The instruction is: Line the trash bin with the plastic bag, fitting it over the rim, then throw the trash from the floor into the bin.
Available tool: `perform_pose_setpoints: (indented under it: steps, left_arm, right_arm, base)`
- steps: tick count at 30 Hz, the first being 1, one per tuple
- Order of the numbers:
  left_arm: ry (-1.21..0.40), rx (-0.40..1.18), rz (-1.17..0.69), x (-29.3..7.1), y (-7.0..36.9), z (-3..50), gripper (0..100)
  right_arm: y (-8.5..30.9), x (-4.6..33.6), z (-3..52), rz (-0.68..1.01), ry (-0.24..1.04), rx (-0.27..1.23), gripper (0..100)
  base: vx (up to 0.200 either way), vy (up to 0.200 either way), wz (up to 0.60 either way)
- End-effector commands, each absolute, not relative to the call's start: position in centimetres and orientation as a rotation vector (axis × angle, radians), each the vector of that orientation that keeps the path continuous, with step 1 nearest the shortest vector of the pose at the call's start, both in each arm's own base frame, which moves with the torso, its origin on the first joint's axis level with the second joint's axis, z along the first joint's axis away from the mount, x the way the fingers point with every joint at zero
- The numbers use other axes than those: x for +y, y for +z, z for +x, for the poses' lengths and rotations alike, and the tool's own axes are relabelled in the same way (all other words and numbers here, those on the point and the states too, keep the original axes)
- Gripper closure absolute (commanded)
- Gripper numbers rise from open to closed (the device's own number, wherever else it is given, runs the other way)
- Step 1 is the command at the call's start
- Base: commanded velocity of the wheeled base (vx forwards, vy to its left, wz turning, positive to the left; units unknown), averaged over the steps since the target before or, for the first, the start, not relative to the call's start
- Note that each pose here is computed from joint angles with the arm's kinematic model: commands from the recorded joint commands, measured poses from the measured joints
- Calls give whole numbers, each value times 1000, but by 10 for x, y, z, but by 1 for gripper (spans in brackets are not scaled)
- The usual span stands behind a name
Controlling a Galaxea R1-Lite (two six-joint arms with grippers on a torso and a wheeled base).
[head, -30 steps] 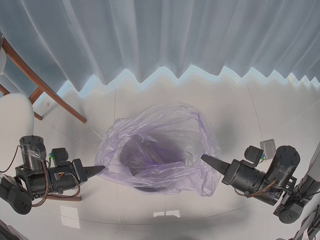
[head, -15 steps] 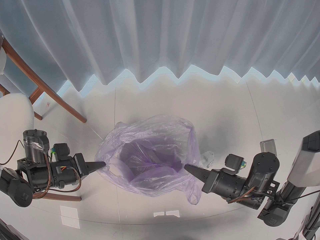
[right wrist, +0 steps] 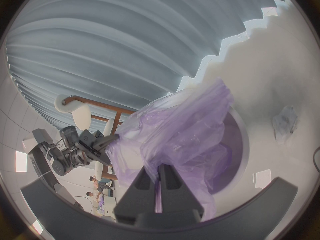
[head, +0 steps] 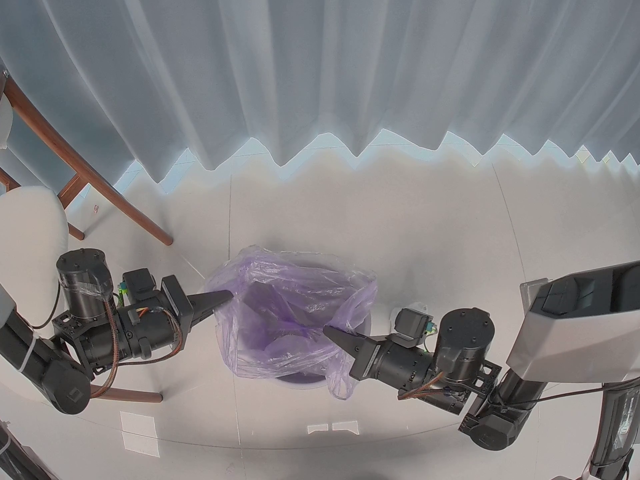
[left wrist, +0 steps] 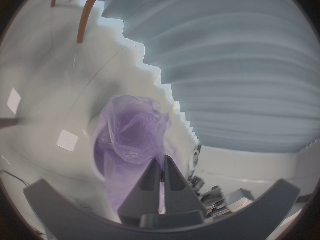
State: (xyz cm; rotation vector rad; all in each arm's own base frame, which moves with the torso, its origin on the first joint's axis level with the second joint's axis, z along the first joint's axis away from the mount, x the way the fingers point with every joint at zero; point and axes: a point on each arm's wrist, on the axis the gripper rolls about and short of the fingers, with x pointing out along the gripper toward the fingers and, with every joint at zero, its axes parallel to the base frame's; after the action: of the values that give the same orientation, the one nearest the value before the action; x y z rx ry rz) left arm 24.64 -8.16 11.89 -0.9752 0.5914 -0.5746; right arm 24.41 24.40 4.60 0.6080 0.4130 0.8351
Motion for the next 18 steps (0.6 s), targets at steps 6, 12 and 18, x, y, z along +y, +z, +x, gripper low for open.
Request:
perform_pose_setpoints:
  steps: [6,12,18]
  left_arm:
    - [-671,673,-1145,-121,89,247,100]
    - [-650,786,-1091,-156,46,238,100]
    - [-577,769,-1105,-160,34,246,100]
  right_arm:
    - [52,235,251,598,816,367,100]
    - [37,218,242,558,746,433,100]
    - [37,218,253,556,714,393,100]
  base:
    - [0,0,0]
    - [0,0,0]
    - [0,0,0]
